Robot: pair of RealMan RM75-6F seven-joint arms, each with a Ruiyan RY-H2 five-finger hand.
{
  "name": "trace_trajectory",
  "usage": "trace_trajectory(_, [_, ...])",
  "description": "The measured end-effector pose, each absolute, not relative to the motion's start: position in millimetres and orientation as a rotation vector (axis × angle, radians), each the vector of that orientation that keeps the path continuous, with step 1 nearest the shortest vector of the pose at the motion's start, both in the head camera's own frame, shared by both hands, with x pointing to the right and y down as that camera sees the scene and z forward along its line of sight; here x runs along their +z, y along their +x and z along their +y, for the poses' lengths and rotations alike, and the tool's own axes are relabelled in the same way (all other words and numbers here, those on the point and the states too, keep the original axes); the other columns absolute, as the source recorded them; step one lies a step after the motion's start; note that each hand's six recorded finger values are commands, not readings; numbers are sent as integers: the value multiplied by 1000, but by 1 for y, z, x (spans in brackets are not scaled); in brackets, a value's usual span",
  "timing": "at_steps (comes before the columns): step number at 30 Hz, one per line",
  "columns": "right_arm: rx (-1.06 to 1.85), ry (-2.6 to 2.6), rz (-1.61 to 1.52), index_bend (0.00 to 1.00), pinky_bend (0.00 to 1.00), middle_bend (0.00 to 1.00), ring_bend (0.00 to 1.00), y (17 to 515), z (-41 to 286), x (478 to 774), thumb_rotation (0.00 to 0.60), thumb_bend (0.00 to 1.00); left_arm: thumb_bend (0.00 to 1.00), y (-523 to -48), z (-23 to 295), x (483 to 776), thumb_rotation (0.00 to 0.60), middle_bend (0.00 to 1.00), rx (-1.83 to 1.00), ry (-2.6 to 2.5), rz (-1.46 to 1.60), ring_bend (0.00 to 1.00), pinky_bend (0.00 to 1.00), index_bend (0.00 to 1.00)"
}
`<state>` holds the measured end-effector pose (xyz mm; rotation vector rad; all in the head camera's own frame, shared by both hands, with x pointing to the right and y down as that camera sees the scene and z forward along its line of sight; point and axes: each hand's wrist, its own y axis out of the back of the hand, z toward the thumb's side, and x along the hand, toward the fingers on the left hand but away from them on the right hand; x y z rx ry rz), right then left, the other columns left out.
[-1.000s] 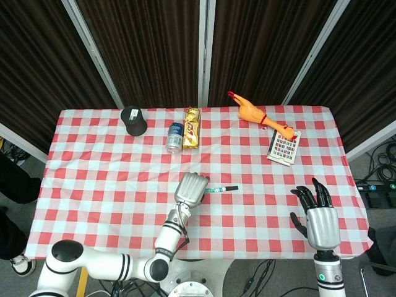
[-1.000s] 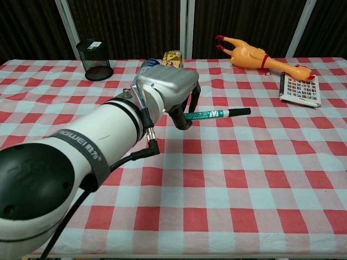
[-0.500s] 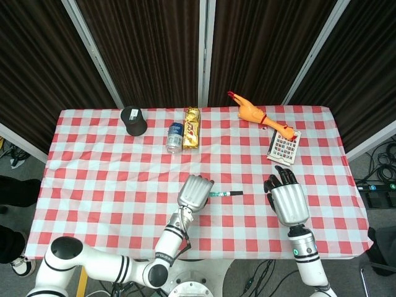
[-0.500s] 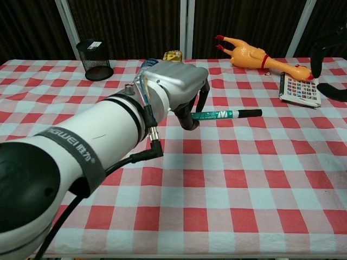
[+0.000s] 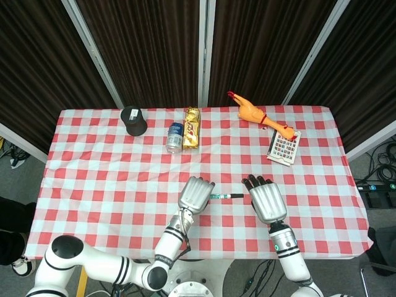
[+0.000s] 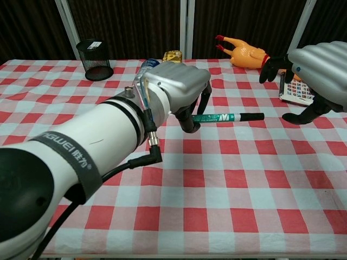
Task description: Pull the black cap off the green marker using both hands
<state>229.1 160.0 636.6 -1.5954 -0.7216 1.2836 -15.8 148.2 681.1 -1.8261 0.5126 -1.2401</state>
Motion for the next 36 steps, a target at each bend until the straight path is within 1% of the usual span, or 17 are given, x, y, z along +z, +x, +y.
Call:
trace_trajectory(3, [1283, -1620, -702, 293, 636, 275, 419, 225, 161, 640, 600, 93, 401, -16, 148, 681, 600, 554, -1236, -1831, 518, 512, 602, 557])
trace_trajectory(6, [1275, -1641, -690, 302, 636, 303, 417, 219, 164, 643, 600, 93, 401, -15, 148, 681, 600, 554, -1231, -1832, 521, 512, 602, 557])
trace_trajectory(9, [1272, -1649, -688, 346, 636, 342, 418, 216, 165, 647, 600, 93, 401, -15, 148, 682, 600, 554, -1227, -1835, 524, 512, 602, 557])
trace_trajectory(11, [1270, -1640, -701, 405, 636, 387, 418, 216, 164, 648, 600, 93, 402, -15, 148, 681, 600, 554, -1226, -1837, 527, 511, 602, 556])
trace_trajectory(13, [1270, -1627, -718, 427, 636, 405, 418, 216, 162, 648, 600, 93, 401, -15, 148, 681, 600, 554, -1224, -1837, 529, 511, 602, 556])
trace_trajectory(17, [1268, -1620, -744, 442, 636, 415, 419, 215, 156, 648, 600, 95, 401, -15, 148, 681, 600, 554, -1220, -1843, 534, 511, 602, 556])
trace_trajectory(21, [1253, -1620, -753, 479, 636, 442, 421, 209, 153, 647, 600, 101, 401, -14, 147, 680, 600, 554, -1218, -1847, 536, 512, 602, 556])
trace_trajectory(36, [1265, -1636, -769, 538, 636, 500, 435, 201, 153, 661, 600, 105, 401, -14, 147, 680, 600, 554, -1222, -1850, 537, 512, 602, 555])
